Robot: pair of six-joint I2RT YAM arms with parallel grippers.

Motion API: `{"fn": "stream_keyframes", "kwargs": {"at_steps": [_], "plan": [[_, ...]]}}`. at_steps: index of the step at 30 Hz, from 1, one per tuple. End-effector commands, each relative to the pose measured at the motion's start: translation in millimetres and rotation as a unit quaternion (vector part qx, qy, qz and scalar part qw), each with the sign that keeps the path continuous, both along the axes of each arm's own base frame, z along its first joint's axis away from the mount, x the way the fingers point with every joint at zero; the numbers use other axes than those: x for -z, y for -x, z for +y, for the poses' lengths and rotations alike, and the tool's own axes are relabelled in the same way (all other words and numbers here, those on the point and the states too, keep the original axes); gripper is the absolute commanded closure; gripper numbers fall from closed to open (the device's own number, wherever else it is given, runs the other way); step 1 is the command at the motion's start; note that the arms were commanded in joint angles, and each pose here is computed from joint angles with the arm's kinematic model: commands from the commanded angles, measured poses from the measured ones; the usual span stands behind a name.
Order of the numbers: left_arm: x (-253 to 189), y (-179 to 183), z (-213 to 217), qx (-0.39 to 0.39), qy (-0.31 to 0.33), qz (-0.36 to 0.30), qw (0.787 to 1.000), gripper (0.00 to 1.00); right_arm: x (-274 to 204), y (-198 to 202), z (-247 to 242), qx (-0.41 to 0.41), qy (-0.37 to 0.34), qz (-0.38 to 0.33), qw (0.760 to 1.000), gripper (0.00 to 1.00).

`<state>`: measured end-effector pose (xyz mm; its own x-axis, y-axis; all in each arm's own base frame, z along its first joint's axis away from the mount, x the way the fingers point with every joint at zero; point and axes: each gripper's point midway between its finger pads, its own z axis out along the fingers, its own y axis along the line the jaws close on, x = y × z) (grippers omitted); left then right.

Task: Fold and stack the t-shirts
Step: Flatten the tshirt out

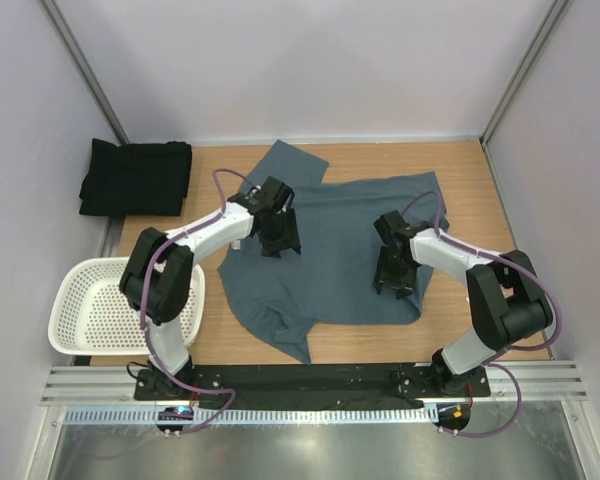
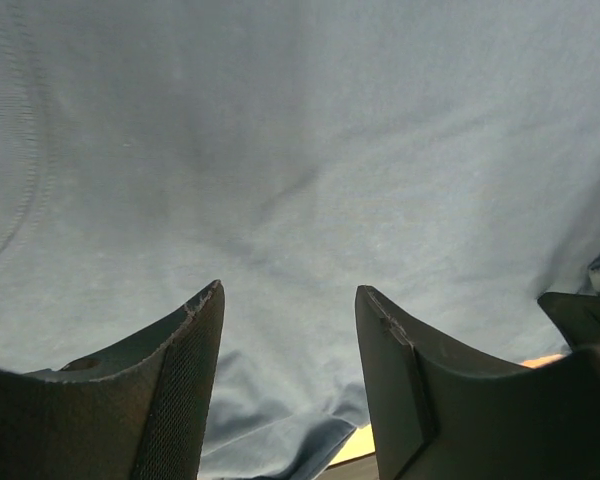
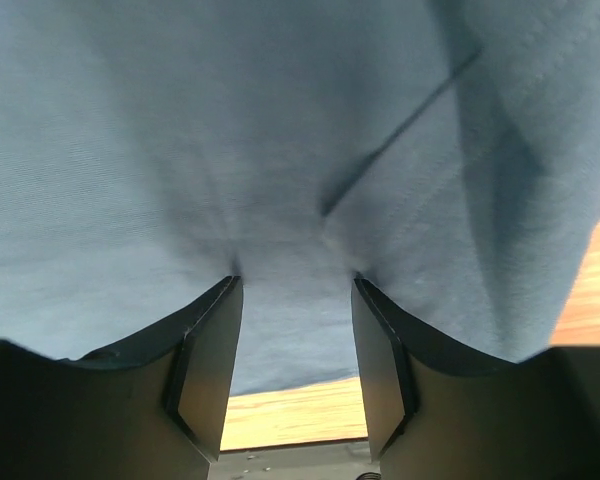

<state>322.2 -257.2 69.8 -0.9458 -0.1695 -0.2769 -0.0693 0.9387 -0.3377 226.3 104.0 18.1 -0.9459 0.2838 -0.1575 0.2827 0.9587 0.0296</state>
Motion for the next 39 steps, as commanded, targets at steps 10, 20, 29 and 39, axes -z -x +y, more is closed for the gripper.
{"fn": "stream_keyframes", "kwargs": {"at_steps": [10,20,29,39], "plan": [[40,-2,10,-0.025,-0.069,-0.006,0.997,0.47,-25,-18,-53,0.089,0.147,-0.07,0.983,0.46],[58,3,16,-0.019,-0.092,0.011,0.995,0.47,-37,-1,-100,0.22,0.208,-0.102,0.948,0.49],[62,0,17,-0.001,-0.103,0.009,0.995,0.47,-35,23,-140,0.316,0.195,-0.083,0.925,0.6],[58,-4,11,0.02,-0.097,0.003,0.995,0.47,-67,7,-148,0.324,0.156,-0.125,0.925,0.58]]}}
